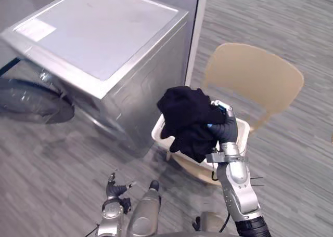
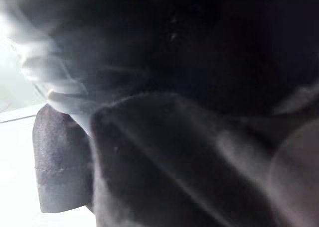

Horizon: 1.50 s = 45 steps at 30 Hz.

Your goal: Pick up the laundry basket with both hands and put the clothes into the washing machine.

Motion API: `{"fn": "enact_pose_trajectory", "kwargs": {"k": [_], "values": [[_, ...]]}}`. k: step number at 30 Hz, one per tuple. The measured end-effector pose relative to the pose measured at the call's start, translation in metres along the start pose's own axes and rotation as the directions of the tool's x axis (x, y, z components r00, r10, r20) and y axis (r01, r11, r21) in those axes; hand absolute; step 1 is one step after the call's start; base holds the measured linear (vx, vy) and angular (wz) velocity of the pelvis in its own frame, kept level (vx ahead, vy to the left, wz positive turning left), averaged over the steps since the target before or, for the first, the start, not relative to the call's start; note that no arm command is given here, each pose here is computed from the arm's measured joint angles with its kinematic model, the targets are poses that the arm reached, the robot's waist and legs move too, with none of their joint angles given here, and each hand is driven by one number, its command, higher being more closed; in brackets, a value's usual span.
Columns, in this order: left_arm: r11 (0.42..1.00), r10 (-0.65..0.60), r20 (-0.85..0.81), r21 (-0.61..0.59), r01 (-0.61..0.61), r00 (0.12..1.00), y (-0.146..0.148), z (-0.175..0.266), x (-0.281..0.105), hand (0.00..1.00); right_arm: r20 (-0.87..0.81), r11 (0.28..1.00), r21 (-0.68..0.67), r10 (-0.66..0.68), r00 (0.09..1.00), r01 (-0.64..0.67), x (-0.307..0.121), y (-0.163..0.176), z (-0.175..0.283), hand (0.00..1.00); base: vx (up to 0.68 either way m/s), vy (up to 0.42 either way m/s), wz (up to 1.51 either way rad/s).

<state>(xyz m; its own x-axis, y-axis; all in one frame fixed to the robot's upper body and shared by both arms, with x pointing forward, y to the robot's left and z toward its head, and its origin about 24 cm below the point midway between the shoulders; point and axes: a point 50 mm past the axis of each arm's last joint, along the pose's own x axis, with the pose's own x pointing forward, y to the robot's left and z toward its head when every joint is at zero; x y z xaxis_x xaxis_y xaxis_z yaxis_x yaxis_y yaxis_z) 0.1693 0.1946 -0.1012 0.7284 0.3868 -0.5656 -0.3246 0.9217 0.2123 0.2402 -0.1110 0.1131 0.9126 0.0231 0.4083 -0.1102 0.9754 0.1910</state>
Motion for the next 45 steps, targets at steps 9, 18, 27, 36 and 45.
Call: {"fn": "enact_pose_trajectory", "kwargs": {"k": [9, 18, 27, 36, 45], "values": [[0.976, -0.218, 0.366, 0.054, 0.213, 0.905, -0.044, 0.072, -0.031, 0.00, -0.044, 0.992, -0.121, 0.013, 0.999, -0.018, 0.011, -0.023, -0.010, 1.00, -0.36, -0.217, 1.13], [0.909, -0.417, 0.598, 0.261, 0.326, 0.684, -0.072, 0.131, -0.045, 0.00, -0.217, 0.975, -0.088, 0.183, 0.959, -0.206, 0.008, -0.008, -0.046, 1.00, -0.14, 0.059, 0.40], [0.895, -0.445, 0.672, 0.334, 0.295, 0.591, -0.085, 0.160, -0.050, 0.00, -0.248, 0.917, 0.207, 0.386, 0.889, -0.341, -0.004, 0.042, -0.057, 1.00, -0.09, 0.082, -0.04], [0.911, -0.410, 0.687, 0.338, 0.235, 0.600, -0.085, 0.162, -0.046, 1.00, -0.256, 0.859, 0.381, 0.454, 0.853, -0.343, -0.012, 0.061, -0.060, 0.00, -0.08, -0.026, -0.11], [0.932, -0.360, 0.683, 0.291, 0.215, 0.635, -0.077, 0.162, -0.039, 1.00, -0.260, 0.886, 0.226, 0.456, 0.851, -0.406, -0.014, 0.051, -0.059, 0.00, -0.03, -0.031, -0.10]]}}
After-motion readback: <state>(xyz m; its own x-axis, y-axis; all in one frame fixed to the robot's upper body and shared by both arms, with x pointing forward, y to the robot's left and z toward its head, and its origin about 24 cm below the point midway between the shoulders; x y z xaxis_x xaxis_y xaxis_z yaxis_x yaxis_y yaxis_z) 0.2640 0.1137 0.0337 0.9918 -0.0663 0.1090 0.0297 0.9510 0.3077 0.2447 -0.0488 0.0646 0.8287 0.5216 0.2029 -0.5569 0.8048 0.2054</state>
